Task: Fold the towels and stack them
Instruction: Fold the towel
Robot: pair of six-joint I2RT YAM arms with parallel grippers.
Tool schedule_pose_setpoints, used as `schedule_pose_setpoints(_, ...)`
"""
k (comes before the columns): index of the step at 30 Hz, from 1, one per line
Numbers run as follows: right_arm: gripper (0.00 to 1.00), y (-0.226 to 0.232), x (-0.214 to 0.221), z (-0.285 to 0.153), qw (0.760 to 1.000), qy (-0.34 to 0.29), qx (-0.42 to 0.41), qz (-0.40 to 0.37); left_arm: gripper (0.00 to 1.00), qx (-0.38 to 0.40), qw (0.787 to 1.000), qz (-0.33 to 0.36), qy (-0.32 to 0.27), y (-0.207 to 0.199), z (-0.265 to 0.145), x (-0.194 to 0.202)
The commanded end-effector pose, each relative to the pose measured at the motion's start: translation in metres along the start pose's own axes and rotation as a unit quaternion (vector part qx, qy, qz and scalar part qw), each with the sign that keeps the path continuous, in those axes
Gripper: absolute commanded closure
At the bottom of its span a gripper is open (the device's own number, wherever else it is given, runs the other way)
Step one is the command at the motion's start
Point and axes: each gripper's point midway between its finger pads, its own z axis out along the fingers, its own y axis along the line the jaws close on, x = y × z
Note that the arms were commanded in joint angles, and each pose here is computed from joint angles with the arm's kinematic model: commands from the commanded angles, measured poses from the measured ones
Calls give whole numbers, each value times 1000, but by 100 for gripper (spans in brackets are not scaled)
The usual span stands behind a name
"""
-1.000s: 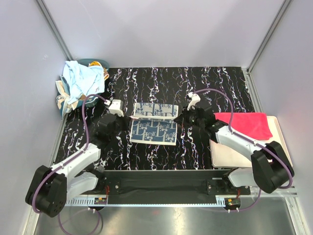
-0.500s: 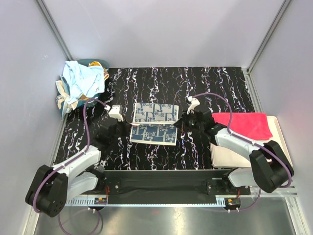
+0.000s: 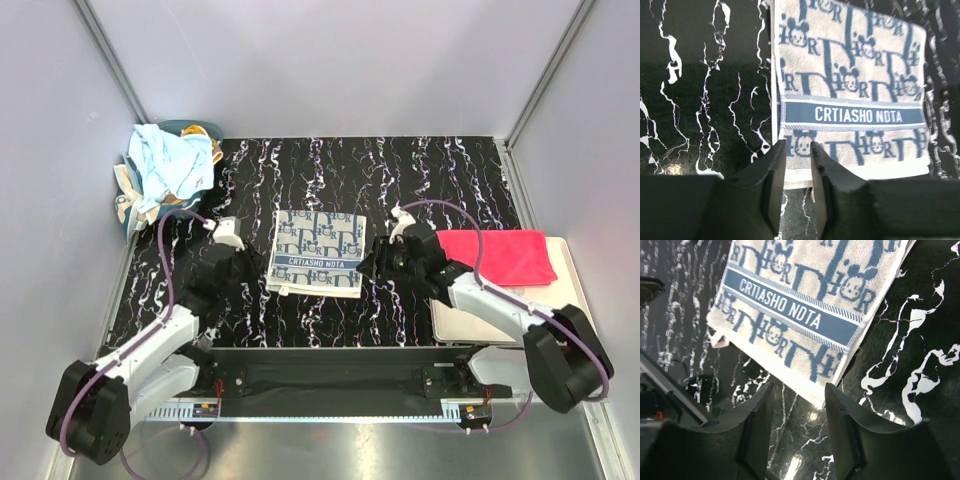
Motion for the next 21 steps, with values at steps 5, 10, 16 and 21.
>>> schedule_pose_setpoints(5, 50, -1, -4, -19, 999, -1, 37, 33, 65, -25, 997, -67, 4, 1, -2, -3)
schedule_pose_setpoints(10, 56, -12, 5, -2, 996, 14, 64, 63, 65, -51, 994, -87, 39, 5, 15, 7)
schedule_pose_setpoints(16, 58, -25, -22, 11, 989, -20, 122, 81, 59, -90, 994, -68, 13, 11, 38, -24)
schedule_pose_setpoints(21, 56, -25, -84, 24, 983, -61, 165, 50, 58, -64, 996, -57, 5, 6, 77, -70)
